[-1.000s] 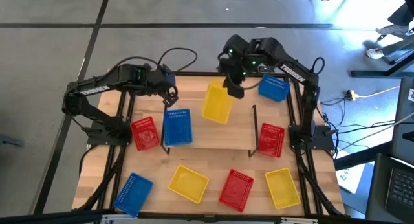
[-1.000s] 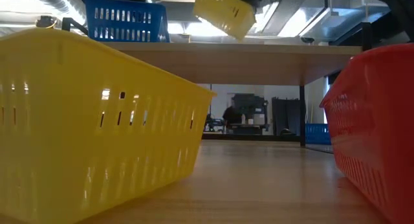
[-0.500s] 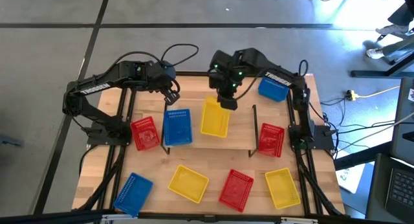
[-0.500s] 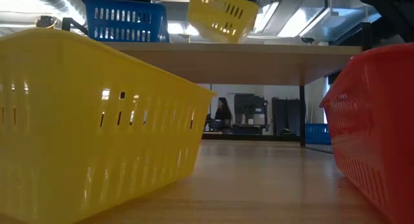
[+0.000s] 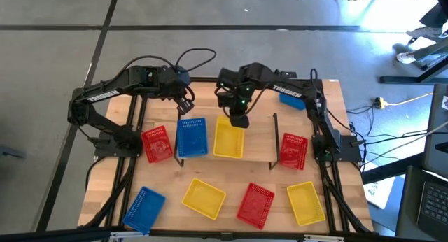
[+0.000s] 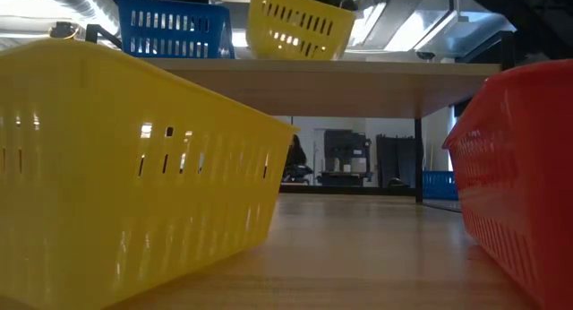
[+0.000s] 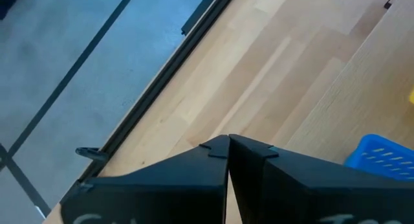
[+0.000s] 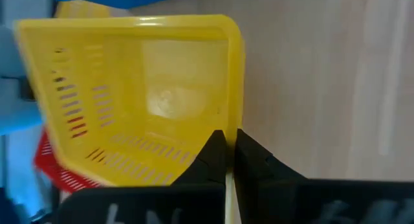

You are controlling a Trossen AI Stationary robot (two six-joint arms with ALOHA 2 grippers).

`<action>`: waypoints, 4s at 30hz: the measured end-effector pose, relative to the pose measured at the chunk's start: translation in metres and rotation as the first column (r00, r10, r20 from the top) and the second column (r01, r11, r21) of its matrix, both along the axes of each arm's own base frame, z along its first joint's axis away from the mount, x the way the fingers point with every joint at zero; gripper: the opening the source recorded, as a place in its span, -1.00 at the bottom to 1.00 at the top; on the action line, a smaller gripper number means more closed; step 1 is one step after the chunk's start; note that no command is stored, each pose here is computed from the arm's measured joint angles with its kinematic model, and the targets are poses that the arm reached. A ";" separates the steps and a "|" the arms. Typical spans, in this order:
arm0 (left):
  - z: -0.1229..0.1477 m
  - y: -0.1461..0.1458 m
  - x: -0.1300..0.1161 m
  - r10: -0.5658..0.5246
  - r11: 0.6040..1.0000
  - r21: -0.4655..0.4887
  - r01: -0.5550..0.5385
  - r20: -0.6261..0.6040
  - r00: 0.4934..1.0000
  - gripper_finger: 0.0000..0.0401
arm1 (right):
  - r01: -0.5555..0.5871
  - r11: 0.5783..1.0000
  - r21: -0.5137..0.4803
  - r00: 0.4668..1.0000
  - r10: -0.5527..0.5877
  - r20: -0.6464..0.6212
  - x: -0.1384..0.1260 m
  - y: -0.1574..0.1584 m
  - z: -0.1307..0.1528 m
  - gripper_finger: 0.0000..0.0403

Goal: Stack baskets on shelf by color
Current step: Put the top yellow bin on the shelf, then put the top right red bin on the shelf

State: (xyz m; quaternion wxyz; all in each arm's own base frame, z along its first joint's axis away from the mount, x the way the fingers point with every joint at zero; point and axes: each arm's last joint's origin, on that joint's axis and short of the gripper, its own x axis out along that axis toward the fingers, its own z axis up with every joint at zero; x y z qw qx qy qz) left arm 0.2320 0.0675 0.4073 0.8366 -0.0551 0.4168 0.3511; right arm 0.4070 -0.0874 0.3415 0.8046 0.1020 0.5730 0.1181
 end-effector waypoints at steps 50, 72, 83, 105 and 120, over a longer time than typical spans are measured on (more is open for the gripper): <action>0.013 -0.016 -0.002 -0.590 0.794 -0.095 0.600 0.113 0.799 -1.00 | 0.369 0.896 -0.248 0.925 -0.327 0.195 -0.138 0.044 0.115 -0.74; 0.030 -0.018 0.013 -0.536 0.825 0.010 0.564 0.328 0.778 -1.00 | 0.653 0.697 -0.294 0.651 -0.716 -0.252 -0.269 0.064 -0.037 -0.74; 0.037 -0.017 0.017 -0.517 0.836 0.046 0.546 0.399 0.757 -1.00 | 0.532 0.780 -0.330 0.721 -0.621 -0.307 -0.248 0.052 -0.094 -0.74; 0.037 -0.017 0.018 -0.517 0.836 0.053 0.546 0.405 0.754 -1.00 | 0.380 0.880 -0.285 0.785 -0.470 -0.403 -0.214 0.030 -0.124 -0.74; 0.037 -0.017 0.018 -0.518 0.836 0.052 0.546 0.403 0.754 -1.00 | 0.431 0.873 -0.228 0.815 -0.485 -0.317 -0.248 0.040 -0.103 -0.74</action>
